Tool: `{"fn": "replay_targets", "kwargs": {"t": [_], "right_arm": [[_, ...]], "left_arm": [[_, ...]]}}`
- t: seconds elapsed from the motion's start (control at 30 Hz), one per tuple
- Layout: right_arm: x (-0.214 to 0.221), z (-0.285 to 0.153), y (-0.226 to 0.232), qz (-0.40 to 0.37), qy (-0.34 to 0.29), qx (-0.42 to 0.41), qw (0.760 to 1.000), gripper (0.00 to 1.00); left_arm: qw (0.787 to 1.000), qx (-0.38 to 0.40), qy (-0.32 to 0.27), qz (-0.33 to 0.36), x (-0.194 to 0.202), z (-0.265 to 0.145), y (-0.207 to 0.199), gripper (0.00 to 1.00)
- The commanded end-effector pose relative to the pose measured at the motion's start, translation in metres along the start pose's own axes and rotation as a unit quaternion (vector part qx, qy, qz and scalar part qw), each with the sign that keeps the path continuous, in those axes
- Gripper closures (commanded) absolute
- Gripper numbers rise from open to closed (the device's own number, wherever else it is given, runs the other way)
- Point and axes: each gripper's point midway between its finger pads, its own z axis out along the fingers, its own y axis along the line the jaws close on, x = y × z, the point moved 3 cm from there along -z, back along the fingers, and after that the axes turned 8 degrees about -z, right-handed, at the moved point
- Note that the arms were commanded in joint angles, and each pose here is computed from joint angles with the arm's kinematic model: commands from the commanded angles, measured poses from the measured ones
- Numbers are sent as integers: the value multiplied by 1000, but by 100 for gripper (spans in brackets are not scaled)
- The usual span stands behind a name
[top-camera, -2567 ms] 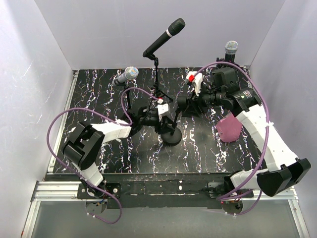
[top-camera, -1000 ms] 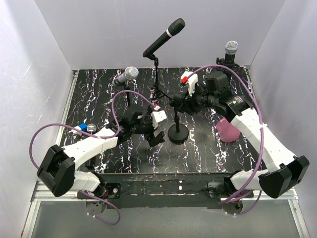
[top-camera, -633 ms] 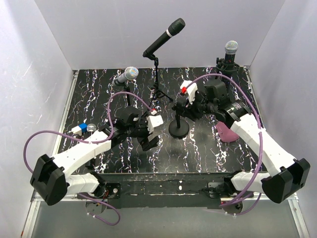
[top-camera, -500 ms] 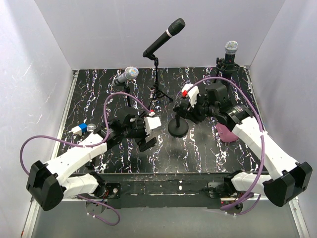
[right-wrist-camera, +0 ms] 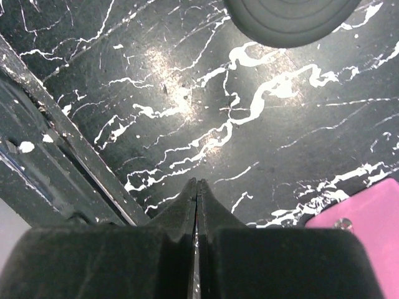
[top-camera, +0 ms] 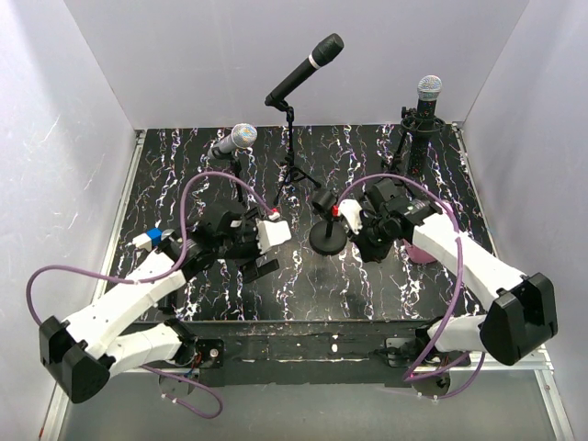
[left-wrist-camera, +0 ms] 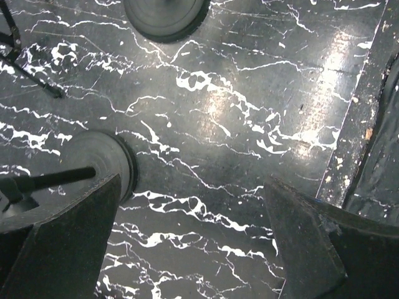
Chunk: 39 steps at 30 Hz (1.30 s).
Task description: Remove the microphone from the stand
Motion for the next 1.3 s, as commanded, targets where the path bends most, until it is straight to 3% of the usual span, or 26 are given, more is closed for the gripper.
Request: {"fn": "replay_targets", "kwargs": {"t": [0.0,0.07,0.27,0.3,0.37,0.67,1.0,1.17,1.27], "right_arm": [[-14,-34,-7,-10,5,24,1000,99],[-21,-50,-5,-13,-14,29,999,94],[-52,-90,8,-11,-122,46,991,38],[-61,-98,10,-10,-147,49,988,25],[-77,-105,9,-6,-199,56,978,17],[-147,-102,-14,-21,-352,63,934,13],[-173,-82,-22,-49,-368,25,928,11],[-159,-57,-32,-3,-322,50,945,35],[-148,-43,-36,21,-304,58,951,55]], "left_arm": [[998,-49,-26,6,0,-17,7,2],[998,-57,-24,5,3,-13,9,2],[996,-89,-27,7,12,-10,15,2],[996,-91,-24,-3,14,-10,14,2],[996,-89,-18,-21,21,-9,11,2],[997,-69,12,-32,26,-6,9,2],[997,-65,15,-32,26,-7,9,2],[997,-67,14,-36,27,-8,10,2],[997,-65,16,-37,28,-7,10,2]]}}
